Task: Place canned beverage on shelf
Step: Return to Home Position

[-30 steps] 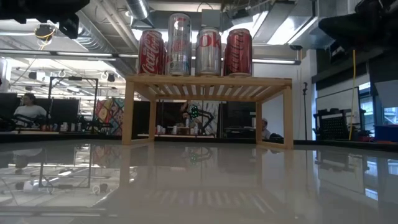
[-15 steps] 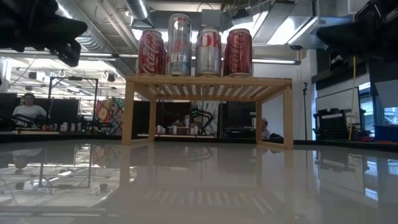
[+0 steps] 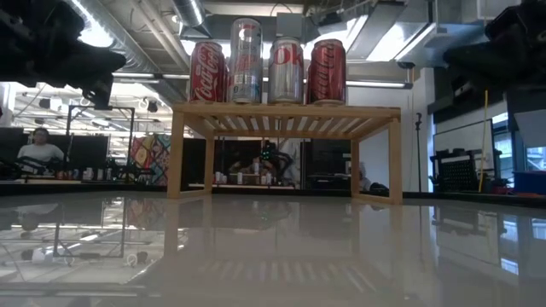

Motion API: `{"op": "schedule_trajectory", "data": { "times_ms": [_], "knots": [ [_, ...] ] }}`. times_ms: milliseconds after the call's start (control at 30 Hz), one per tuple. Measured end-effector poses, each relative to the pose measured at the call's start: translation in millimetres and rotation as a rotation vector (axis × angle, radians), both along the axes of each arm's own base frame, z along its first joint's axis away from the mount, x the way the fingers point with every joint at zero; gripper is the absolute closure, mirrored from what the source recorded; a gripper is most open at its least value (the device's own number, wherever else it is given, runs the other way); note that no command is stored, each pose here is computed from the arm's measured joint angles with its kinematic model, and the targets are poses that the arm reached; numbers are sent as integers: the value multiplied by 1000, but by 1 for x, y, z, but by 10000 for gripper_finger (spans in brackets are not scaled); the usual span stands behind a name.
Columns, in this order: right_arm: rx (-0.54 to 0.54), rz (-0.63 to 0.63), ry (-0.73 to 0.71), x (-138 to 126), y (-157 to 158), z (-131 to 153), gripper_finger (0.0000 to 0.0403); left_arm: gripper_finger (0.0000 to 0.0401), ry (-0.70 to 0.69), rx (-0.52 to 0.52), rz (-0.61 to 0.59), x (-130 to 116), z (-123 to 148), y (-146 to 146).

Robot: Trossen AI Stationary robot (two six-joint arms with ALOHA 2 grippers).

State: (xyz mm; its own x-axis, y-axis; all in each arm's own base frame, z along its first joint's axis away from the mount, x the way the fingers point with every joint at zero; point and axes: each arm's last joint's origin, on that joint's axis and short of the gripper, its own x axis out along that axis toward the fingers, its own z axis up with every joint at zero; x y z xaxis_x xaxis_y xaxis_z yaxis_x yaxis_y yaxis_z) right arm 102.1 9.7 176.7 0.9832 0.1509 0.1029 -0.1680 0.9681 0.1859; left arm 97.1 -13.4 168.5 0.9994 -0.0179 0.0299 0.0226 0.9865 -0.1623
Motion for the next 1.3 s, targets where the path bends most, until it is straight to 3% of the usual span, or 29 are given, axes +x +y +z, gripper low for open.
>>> {"op": "schedule_trajectory", "data": {
  "times_ms": [267, 400, 533, 833, 1300],
  "knots": [
    [-9, 0, 56, 0, 0, -5, 386, 397, 5, 38, -3, 0, -1, 0],
    [-79, 114, 38, -1, 3, -5, 386, 397, 5, 38, -3, 0, -1, 0],
    [-78, 180, 16, -4, 5, -4, 386, 397, 6, 39, -3, 0, -1, 0],
    [-37, -29, 16, -5, -1, -4, 386, 397, 6, 39, -3, 0, -1, 0],
    [-45, -40, 68, -5, -1, -9, 386, 397, 6, 38, -2, 0, -1, 0]
  ]
}}
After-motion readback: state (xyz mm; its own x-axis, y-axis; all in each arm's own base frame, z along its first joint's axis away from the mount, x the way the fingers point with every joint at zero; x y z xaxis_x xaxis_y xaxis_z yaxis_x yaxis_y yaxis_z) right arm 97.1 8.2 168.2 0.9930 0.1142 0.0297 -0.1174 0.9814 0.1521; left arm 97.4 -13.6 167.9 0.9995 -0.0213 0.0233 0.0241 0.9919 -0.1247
